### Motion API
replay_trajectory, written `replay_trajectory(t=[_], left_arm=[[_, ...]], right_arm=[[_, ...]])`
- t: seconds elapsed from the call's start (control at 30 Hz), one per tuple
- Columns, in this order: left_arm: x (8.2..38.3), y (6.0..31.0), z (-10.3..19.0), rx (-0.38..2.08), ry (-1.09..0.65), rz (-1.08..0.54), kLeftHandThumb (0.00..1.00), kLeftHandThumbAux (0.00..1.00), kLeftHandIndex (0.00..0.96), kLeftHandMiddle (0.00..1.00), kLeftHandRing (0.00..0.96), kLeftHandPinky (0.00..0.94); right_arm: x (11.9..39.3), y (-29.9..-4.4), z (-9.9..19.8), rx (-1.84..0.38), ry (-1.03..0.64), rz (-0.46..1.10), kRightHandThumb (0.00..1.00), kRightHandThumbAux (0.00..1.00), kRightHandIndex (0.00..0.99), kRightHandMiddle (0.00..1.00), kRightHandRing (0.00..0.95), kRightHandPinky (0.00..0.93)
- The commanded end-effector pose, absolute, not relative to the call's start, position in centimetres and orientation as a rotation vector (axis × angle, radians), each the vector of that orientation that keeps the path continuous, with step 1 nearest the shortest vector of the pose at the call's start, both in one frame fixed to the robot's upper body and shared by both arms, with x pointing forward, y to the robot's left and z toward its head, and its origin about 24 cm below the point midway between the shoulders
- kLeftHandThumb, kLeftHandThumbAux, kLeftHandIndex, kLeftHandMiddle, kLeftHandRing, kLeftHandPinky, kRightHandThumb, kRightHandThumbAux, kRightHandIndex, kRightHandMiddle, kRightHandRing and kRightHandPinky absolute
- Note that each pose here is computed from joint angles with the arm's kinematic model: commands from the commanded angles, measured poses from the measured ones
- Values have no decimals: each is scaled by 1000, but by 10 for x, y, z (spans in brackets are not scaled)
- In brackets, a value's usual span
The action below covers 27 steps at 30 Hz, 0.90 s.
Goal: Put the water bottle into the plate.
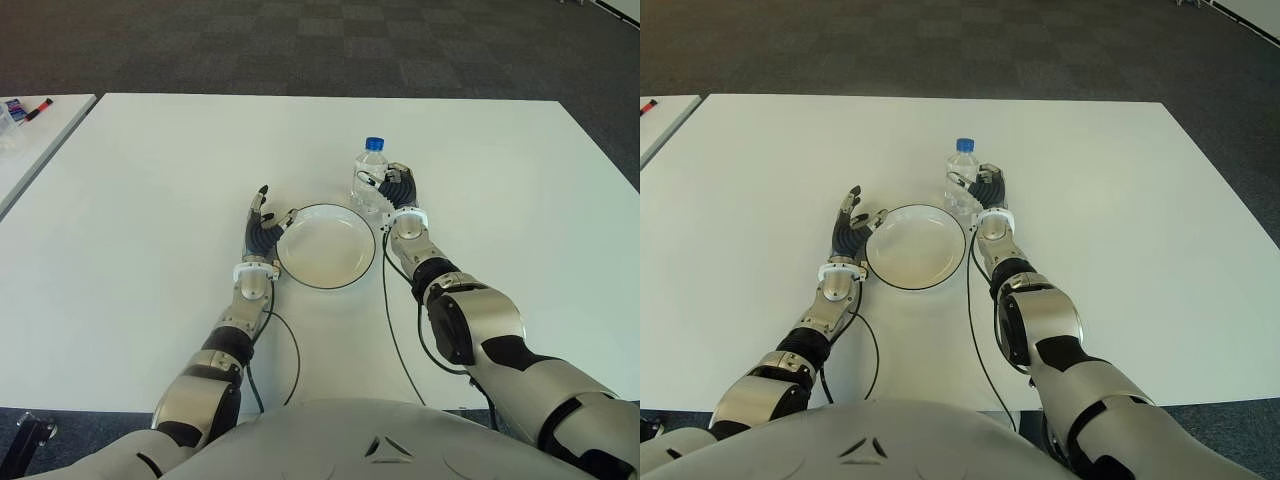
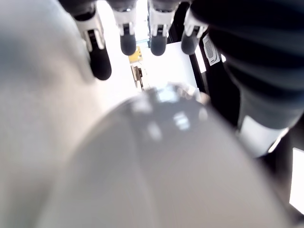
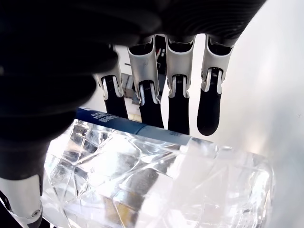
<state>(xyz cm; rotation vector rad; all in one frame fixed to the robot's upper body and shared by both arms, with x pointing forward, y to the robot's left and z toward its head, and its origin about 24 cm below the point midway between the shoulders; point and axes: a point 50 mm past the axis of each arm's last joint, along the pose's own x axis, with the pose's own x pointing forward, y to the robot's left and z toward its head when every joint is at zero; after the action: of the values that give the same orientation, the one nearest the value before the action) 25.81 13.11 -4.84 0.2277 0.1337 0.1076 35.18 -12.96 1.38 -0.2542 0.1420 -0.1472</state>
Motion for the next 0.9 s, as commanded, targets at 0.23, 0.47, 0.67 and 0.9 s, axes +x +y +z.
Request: replay_trajectory(t=[0.23, 0.47, 0.67, 0.9], left_arm=[[224, 127, -86, 241, 348, 86, 226, 622, 28, 3, 0, 0], [225, 127, -86, 242, 347, 83, 228, 623, 27, 2, 0, 0], [225, 126, -86, 245, 345, 83, 228, 634, 28, 3, 0, 0], [225, 126, -86, 243, 347, 84, 229, 637, 29, 5, 0, 0]], right_arm=[[358, -124, 30, -161, 49, -145, 922, 662, 402, 518, 509, 500], [358, -121, 34, -124, 18, -143, 948, 658, 408, 512, 469, 491], [359, -120, 37, -133, 0, -146, 951, 656, 418, 507, 459, 495], [359, -120, 38, -116, -8, -138, 953, 655, 433, 498, 455, 511]])
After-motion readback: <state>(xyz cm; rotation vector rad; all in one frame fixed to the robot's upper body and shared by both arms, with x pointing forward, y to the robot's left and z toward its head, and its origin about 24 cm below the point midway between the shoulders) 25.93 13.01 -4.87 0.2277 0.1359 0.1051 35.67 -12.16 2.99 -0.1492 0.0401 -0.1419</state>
